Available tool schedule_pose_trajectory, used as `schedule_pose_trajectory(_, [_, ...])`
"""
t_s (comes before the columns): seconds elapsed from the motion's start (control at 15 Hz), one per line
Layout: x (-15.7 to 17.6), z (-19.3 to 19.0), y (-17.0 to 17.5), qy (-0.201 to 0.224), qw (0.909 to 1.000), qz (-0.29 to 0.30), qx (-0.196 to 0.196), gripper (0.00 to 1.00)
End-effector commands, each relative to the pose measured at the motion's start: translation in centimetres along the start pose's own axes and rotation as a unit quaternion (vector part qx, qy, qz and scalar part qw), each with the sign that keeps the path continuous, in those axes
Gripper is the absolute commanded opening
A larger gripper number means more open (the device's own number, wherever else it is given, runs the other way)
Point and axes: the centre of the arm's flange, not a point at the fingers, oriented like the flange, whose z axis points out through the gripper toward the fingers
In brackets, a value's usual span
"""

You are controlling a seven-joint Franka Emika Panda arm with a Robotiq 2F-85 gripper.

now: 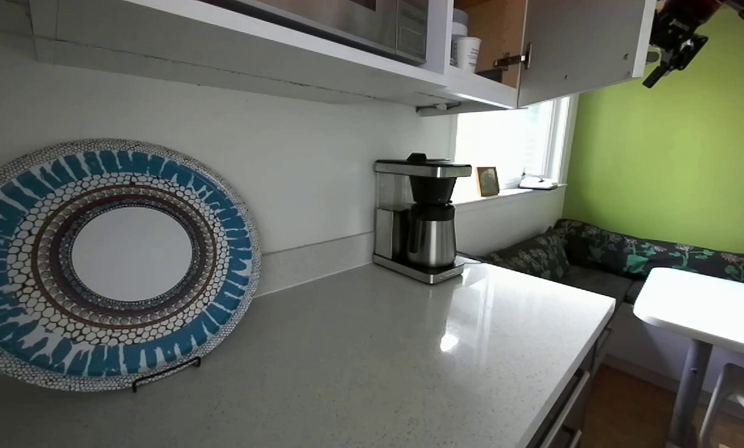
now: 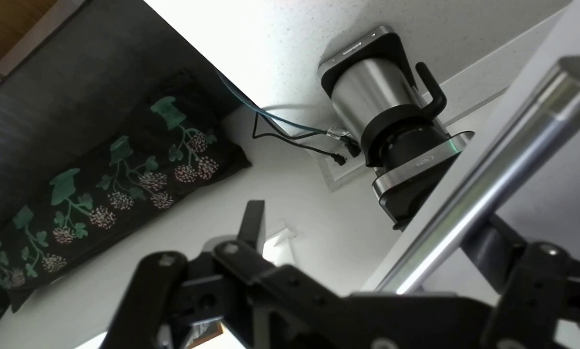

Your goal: Open the top cupboard door and remove the cup and put it on top of the kitchen countertop

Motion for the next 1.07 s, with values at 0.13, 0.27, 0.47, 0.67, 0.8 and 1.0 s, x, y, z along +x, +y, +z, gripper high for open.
schedule_pose_trajectory(0.13, [0.4, 2.7, 4.4, -0.022, 0.9974, -0.011, -0.068, 1.0])
schedule_pose_trajectory(0.27, [0.7, 2.6, 5.3, -0.009, 0.9975, -0.018, -0.068, 1.0])
schedule_pose_trajectory(0.47, [0.9, 2.7, 6.6, -0.005, 0.9979, -0.018, -0.062, 1.0])
schedule_pose_trajectory(0.67, [1.0, 2.7, 7.5, -0.001, 0.9984, -0.019, -0.052, 1.0])
schedule_pose_trajectory(0.8, [1.1, 2.6, 8.1, 0.002, 0.9987, -0.018, -0.047, 1.0])
schedule_pose_trajectory(1.0, [1.4, 2.1, 8.6, 0.025, 0.9992, -0.005, -0.031, 1.0])
